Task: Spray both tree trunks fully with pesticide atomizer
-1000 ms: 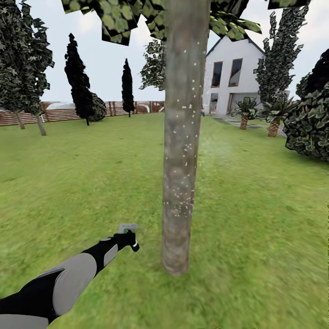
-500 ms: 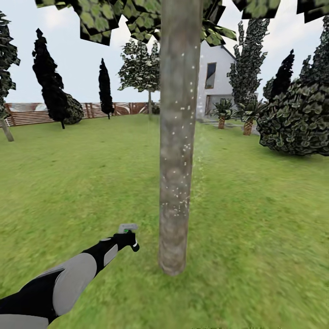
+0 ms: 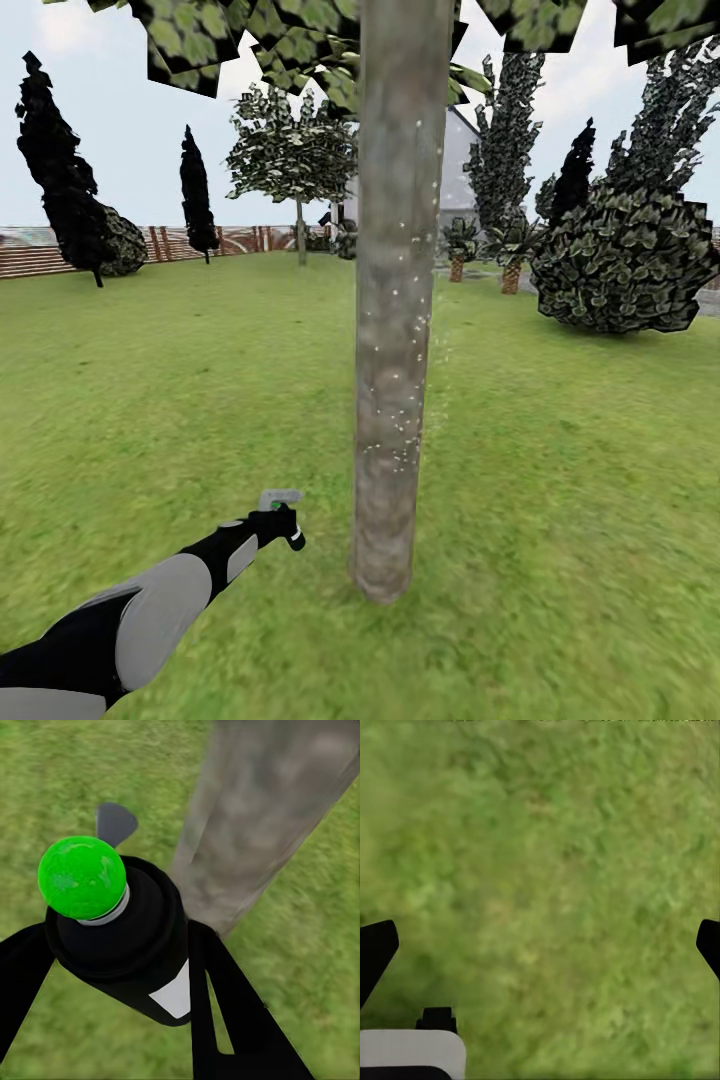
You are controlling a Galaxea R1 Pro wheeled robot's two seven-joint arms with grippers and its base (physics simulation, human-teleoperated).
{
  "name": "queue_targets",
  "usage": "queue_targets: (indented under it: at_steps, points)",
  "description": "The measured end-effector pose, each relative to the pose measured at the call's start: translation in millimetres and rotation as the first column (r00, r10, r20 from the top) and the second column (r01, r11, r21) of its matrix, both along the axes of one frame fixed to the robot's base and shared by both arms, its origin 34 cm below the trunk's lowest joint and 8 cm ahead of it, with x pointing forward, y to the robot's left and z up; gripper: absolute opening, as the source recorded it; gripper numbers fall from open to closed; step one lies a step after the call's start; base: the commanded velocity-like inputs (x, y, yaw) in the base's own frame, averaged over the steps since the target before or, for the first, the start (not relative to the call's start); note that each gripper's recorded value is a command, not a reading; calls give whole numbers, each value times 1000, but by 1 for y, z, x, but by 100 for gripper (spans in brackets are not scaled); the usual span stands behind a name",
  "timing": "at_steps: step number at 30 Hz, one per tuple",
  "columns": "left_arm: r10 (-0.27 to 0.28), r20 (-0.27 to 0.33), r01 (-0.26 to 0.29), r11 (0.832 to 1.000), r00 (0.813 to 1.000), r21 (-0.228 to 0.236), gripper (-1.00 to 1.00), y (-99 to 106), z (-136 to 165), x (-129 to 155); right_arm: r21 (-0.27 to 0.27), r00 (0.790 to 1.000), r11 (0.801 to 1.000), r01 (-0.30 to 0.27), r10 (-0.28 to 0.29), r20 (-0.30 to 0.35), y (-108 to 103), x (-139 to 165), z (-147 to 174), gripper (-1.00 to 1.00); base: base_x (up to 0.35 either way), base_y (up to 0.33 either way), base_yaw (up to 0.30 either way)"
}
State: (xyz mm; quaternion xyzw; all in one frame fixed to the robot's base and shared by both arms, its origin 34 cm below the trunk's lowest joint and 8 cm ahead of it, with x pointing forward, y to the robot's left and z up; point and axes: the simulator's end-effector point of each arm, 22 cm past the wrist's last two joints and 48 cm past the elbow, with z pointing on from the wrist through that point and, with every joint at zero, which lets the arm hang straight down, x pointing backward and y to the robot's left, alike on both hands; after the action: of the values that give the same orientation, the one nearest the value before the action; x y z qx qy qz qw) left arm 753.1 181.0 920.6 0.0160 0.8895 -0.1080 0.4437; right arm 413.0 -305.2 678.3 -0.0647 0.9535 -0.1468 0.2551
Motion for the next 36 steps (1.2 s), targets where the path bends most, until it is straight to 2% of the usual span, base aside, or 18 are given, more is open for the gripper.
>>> queue_targets:
  at_steps: [6,36]
  points:
    - [0,0,0,1000,1000,0,-100,0,0,0,0,1000,1000,0,0,0,0,0,0,100,0,350,-197]
    - [-4,-1,4,1000,1000,-1,-100,-3,0,0,-1,1000,1000,0,0,-1,0,0,0,100,-16,350,-299]
